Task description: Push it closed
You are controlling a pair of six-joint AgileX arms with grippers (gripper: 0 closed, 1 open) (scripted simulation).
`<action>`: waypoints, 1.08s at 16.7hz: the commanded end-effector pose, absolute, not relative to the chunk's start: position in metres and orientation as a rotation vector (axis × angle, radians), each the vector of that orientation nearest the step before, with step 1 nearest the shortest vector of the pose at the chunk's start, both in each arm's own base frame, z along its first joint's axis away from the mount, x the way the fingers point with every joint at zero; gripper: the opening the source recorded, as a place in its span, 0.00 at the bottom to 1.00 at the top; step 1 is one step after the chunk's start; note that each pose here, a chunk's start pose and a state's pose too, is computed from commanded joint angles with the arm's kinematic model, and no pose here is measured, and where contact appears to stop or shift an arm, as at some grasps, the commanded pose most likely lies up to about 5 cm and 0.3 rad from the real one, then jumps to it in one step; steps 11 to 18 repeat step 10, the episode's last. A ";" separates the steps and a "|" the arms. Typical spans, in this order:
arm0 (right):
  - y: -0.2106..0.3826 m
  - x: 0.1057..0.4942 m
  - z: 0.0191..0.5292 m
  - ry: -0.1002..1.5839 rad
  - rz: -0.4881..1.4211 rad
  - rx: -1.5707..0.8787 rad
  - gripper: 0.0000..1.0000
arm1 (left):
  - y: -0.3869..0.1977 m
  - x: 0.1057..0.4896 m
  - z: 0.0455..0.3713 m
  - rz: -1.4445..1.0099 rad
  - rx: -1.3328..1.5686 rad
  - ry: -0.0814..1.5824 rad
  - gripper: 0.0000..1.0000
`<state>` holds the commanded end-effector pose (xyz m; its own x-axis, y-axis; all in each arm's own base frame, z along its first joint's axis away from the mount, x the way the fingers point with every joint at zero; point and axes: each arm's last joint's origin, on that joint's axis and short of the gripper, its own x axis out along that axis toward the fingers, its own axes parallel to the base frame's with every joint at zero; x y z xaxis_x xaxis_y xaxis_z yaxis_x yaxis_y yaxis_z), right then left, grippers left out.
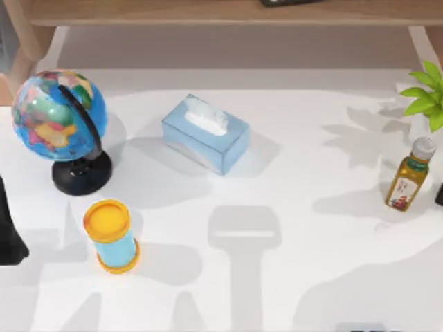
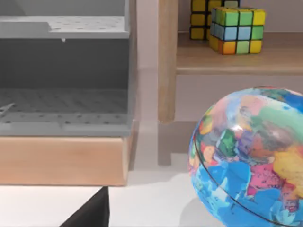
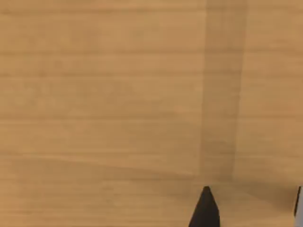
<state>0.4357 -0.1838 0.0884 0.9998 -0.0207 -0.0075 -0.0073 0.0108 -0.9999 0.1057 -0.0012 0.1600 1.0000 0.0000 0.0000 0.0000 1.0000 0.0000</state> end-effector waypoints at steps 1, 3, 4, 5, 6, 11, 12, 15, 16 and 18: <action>-0.184 0.436 0.088 0.022 -0.010 -1.560 0.75 | -0.001 0.106 0.160 0.000 0.000 0.000 1.00; -0.184 0.436 0.088 0.022 -0.010 -1.560 0.90 | -0.001 0.106 0.160 0.000 0.000 0.000 1.00; -0.184 0.436 0.088 0.022 -0.010 -1.560 0.98 | -0.001 0.106 0.160 0.000 0.000 0.000 1.00; -0.184 0.436 0.088 0.022 -0.010 -1.560 1.00 | -0.001 0.106 0.160 0.000 0.000 0.000 1.00; -0.184 0.436 0.088 0.022 -0.010 -1.560 1.00 | -0.001 0.106 0.160 0.000 0.000 0.000 1.00; -0.184 0.436 0.088 0.022 -0.010 -1.560 1.00 | -0.001 0.106 0.160 0.000 0.000 0.000 1.00; -0.184 0.436 0.088 0.022 -0.010 -1.560 1.00 | -0.001 0.106 0.160 0.000 0.000 0.000 1.00; -0.184 0.436 0.088 0.022 -0.010 -1.560 1.00 | -0.001 0.106 0.160 0.000 0.000 0.000 1.00; -0.184 0.436 0.088 0.022 -0.010 -1.560 1.00 | -0.001 0.106 0.160 0.000 0.000 0.000 1.00; -0.184 0.436 0.088 0.022 -0.010 -1.560 1.00 | -0.001 0.106 0.160 0.000 0.000 0.000 1.00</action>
